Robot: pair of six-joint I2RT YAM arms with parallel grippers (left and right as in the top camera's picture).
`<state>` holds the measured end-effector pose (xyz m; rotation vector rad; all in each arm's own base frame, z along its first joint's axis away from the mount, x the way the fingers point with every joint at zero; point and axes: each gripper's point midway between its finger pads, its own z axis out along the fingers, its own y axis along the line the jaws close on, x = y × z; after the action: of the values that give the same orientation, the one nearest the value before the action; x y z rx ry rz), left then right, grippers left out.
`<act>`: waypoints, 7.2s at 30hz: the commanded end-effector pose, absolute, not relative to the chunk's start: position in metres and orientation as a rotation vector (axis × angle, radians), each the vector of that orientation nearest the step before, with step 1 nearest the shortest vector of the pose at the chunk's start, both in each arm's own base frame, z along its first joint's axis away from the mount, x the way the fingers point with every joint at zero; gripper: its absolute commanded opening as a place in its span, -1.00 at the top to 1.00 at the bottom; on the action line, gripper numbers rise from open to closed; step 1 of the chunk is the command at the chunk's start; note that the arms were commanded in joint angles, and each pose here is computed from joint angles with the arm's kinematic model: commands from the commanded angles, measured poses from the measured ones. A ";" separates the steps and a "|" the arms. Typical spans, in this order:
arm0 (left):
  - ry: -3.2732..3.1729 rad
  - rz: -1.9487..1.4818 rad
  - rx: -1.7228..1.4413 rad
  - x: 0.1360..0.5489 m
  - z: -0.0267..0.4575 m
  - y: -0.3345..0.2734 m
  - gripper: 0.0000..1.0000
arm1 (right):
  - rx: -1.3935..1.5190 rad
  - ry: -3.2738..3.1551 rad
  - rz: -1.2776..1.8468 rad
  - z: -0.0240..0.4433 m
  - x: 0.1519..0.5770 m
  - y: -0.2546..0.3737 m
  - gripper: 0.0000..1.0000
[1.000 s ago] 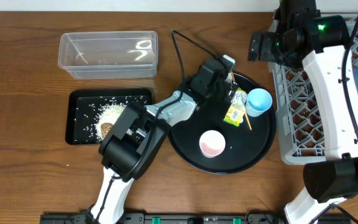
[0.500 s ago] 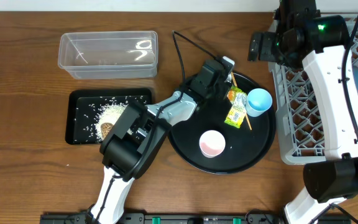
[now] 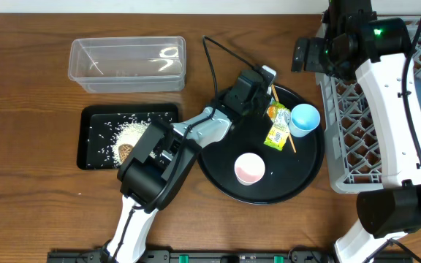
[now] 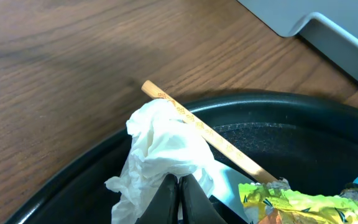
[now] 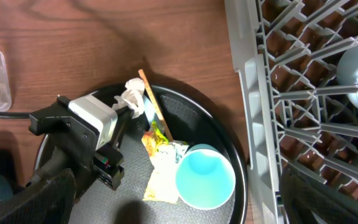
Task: Sort waste into correct bins and load items into the dishwasher rack
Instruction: 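Lift the tissue and carry it left toward the clear plastic container, then open the left gripper to drop the tissue into the container, then move the left gripper back to the yellow snack wrapper on the tray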
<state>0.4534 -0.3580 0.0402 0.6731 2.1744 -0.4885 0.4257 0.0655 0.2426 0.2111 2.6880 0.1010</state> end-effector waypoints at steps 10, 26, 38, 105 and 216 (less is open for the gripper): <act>2.106 -0.488 0.645 0.462 0.093 -0.351 0.87 | 0.235 2.689 0.090 0.241 0.426 0.063 -0.98; 2.156 -0.524 0.566 0.463 0.135 -0.310 0.53 | 0.235 2.689 0.090 0.241 0.426 0.063 -0.98; 2.275 -0.512 0.589 0.460 0.063 -0.319 -0.32 | 0.235 2.689 0.090 0.241 0.426 0.063 -0.99; 2.249 -0.455 0.377 0.476 0.137 -0.261 0.88 | 0.235 2.689 0.090 0.241 0.426 0.063 -0.98; 2.590 -0.609 0.618 0.354 0.092 -0.322 -0.96 | 0.409 2.732 0.360 0.240 0.417 0.029 -0.99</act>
<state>0.3537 -0.3173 0.1022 0.5562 2.6017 -0.6315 0.4189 0.0336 0.2404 0.3944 2.7286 0.3489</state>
